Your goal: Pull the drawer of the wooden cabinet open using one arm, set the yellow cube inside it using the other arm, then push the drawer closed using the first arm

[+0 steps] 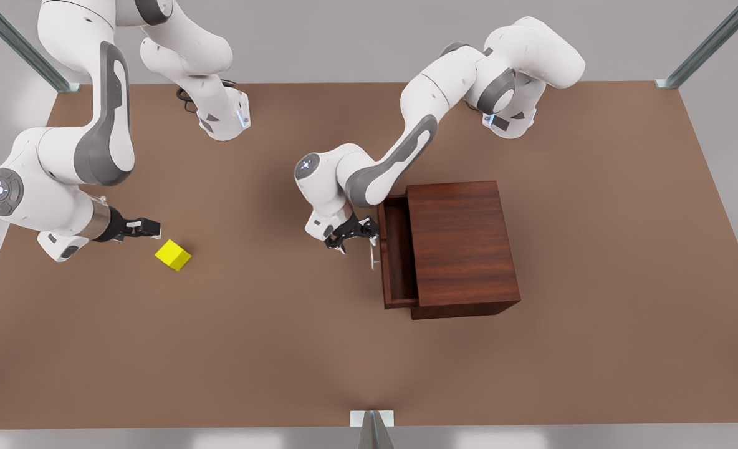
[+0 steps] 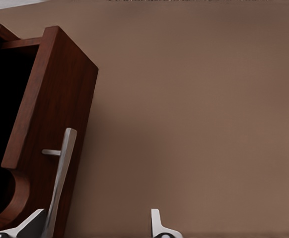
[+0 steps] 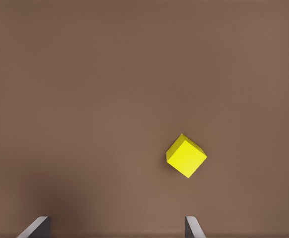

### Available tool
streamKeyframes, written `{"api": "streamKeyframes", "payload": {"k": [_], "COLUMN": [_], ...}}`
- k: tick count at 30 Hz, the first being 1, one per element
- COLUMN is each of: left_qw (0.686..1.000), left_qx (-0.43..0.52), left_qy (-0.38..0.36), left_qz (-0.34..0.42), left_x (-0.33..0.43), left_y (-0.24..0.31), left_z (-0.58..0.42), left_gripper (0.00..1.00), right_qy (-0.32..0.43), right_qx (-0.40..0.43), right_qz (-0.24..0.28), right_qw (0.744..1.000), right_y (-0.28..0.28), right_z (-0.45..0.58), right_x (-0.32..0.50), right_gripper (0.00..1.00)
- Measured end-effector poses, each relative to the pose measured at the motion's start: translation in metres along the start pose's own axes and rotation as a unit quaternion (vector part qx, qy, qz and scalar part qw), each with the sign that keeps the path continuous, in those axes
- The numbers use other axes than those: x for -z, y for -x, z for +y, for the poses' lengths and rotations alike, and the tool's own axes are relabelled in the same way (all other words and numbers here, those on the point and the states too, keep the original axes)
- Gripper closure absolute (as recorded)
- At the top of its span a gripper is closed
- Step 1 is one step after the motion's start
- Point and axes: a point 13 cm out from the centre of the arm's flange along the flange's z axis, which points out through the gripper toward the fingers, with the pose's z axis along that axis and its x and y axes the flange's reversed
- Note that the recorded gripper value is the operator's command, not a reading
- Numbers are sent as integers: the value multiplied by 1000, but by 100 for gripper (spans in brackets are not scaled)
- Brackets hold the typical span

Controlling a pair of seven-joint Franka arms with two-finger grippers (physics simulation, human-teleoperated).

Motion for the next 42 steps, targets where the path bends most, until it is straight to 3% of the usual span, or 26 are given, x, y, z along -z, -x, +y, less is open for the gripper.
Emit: {"api": "streamKeyframes", "payload": {"k": [13,19,21,23,24,26,29,35,42], "left_qw": [999,992,986,960,939,912,920,930,941], "left_qx": [5,44,97,209,254,274,230,158,69], "left_qy": [-30,-117,-118,-81,-57,-51,-95,-143,-178], "left_qz": [-20,15,72,166,225,299,304,298,280], "left_x": [26,222,250,188,135,75,69,63,81], "left_y": [-6,7,65,173,186,144,131,134,146], "left_z": [-22,30,123,316,415,509,513,534,527], "left_gripper": [0,0,0,0,0,0,0,0,0], "right_qy": [0,0,-1,-2,-2,-1,1,19,39], "right_qx": [0,1,11,14,6,-22,-59,-153,-261], "right_qz": [0,4,20,38,42,51,53,37,-23], "right_qw": [1000,1000,1000,999,999,998,997,987,964], "right_y": [0,1,4,4,4,1,-6,-73,-65], "right_z": [0,1,12,26,24,6,-16,-70,-116], "right_x": [0,-5,-21,-37,-41,-52,-64,-121,-182], "right_gripper": [0,0,0,0,0,0,0,0,0]}}
